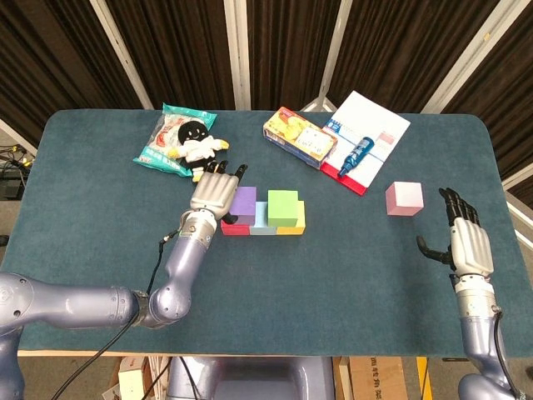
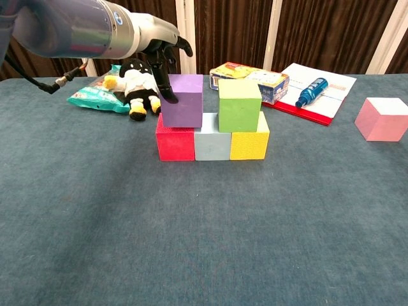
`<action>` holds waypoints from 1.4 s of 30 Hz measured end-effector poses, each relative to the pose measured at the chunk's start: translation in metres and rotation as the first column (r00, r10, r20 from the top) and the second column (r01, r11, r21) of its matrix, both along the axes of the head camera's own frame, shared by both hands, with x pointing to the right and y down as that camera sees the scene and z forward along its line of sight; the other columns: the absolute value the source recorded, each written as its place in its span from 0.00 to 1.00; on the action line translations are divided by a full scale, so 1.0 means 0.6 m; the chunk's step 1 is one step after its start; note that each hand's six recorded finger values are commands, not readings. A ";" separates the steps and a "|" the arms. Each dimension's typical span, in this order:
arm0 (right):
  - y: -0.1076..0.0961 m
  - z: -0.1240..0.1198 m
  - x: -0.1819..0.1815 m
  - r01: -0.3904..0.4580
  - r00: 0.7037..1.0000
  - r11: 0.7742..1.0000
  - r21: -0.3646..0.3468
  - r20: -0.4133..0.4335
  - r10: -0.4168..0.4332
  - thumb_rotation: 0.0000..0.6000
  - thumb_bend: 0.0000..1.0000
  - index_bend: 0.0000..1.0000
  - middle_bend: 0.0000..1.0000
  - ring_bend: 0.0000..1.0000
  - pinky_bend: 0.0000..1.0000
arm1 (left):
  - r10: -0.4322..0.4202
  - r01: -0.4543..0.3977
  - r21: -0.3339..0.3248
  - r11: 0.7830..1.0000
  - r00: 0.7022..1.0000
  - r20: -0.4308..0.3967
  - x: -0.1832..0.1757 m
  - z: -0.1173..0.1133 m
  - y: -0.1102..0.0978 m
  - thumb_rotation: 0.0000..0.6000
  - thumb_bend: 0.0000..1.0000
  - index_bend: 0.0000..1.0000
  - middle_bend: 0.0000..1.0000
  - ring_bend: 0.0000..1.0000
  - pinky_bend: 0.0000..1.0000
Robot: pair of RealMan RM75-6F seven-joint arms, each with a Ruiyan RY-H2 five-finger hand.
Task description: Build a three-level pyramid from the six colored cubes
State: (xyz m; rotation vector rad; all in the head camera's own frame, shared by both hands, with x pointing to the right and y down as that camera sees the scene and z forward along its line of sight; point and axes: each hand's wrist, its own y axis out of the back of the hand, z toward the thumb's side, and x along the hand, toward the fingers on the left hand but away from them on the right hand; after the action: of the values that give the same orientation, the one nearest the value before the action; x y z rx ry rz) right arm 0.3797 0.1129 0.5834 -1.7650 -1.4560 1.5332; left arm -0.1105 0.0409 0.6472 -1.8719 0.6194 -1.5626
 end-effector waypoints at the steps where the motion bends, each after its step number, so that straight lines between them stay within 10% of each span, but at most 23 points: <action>1: 0.000 0.000 0.000 -0.001 1.000 1.000 0.000 0.001 0.001 1.00 0.36 0.00 0.00 0.00 0.00 | 0.000 0.000 -0.001 1.000 1.000 -0.001 0.001 0.000 0.000 1.00 0.31 0.00 0.38 0.02 0.02; 42: 0.003 0.006 0.000 -0.009 1.000 1.000 -0.018 0.013 0.009 1.00 0.36 0.00 0.00 0.00 0.00 | -0.002 0.002 0.001 1.000 1.000 -0.019 0.026 0.010 0.006 1.00 0.31 0.00 0.39 0.02 0.02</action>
State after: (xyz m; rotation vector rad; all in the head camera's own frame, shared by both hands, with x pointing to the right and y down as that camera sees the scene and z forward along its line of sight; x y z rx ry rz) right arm 0.3799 0.1145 0.5873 -1.7837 -1.4629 1.5469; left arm -0.0949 0.0448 0.6535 -1.8881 0.6306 -1.5476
